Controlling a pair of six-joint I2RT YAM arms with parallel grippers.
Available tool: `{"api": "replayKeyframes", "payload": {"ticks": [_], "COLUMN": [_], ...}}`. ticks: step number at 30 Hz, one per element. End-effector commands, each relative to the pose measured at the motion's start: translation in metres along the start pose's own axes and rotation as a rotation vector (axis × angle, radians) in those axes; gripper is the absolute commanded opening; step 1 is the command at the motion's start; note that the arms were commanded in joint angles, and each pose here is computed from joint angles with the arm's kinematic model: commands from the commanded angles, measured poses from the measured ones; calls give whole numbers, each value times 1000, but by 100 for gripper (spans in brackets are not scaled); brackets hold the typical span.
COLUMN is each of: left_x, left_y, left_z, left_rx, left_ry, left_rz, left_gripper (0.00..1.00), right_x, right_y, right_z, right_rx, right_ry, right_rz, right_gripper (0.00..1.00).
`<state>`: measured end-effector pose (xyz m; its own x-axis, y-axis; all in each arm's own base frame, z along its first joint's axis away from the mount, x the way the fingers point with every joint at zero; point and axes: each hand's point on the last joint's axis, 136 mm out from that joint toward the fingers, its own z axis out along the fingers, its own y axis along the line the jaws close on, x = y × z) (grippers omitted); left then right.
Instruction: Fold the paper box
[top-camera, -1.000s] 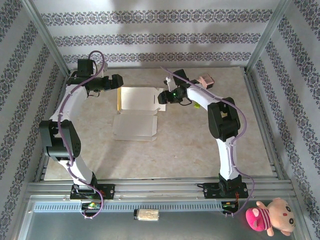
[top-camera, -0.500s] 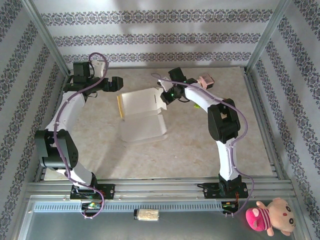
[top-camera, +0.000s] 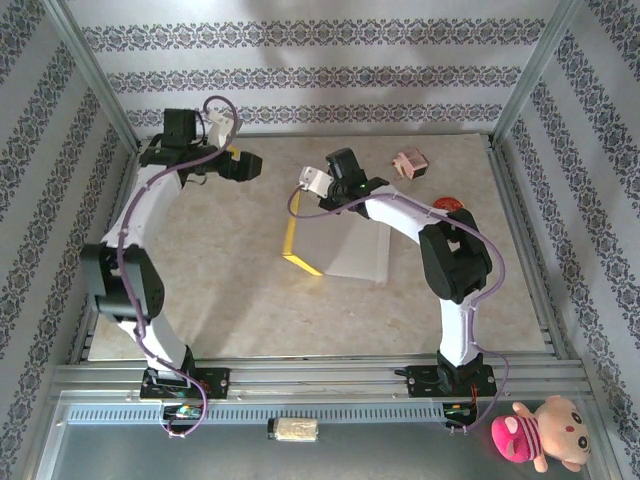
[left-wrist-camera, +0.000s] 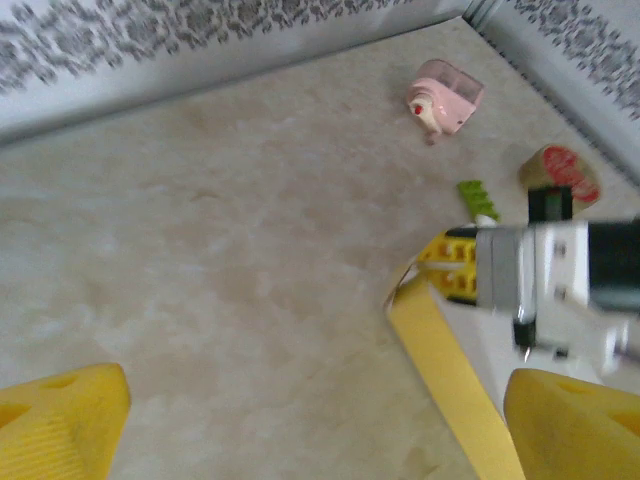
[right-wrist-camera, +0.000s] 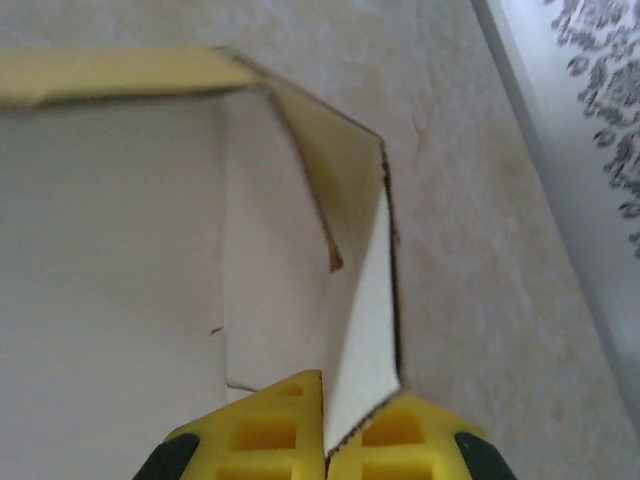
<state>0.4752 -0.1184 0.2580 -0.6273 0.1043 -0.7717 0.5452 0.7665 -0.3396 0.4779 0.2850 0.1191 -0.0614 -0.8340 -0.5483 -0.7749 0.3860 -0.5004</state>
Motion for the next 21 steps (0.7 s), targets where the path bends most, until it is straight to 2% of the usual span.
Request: {"api": "replayKeyframes", "payload": {"ticks": [1,4,8,14,18,21], "left_x": [28,48,73,85,97,93], "left_y": [-13,-15,-28,-48,-45,-57], "left_z": [25,46,63,76,89,97], "left_rx": [137,164,193,263,280,360], "left_ry": [151,226,300,260,267,255], "left_rz": [-352,-487,-582,-597,-639,-648], "left_gripper": [93,92,92,91,80,77], "right_x": [-31,-34,-36,-37,-37,-37], "right_y": [-31,-29,-22,-15,-13,-13], "right_z": [0,4,4,4,5,6], "right_rx": [172,186,191,181,165,158], "right_ry": [-106,-123,-150,-170,-180,-182], "right_rz": [-31,-5,5,32,55,70], "right_gripper": [6,6,7,7,7,8]}}
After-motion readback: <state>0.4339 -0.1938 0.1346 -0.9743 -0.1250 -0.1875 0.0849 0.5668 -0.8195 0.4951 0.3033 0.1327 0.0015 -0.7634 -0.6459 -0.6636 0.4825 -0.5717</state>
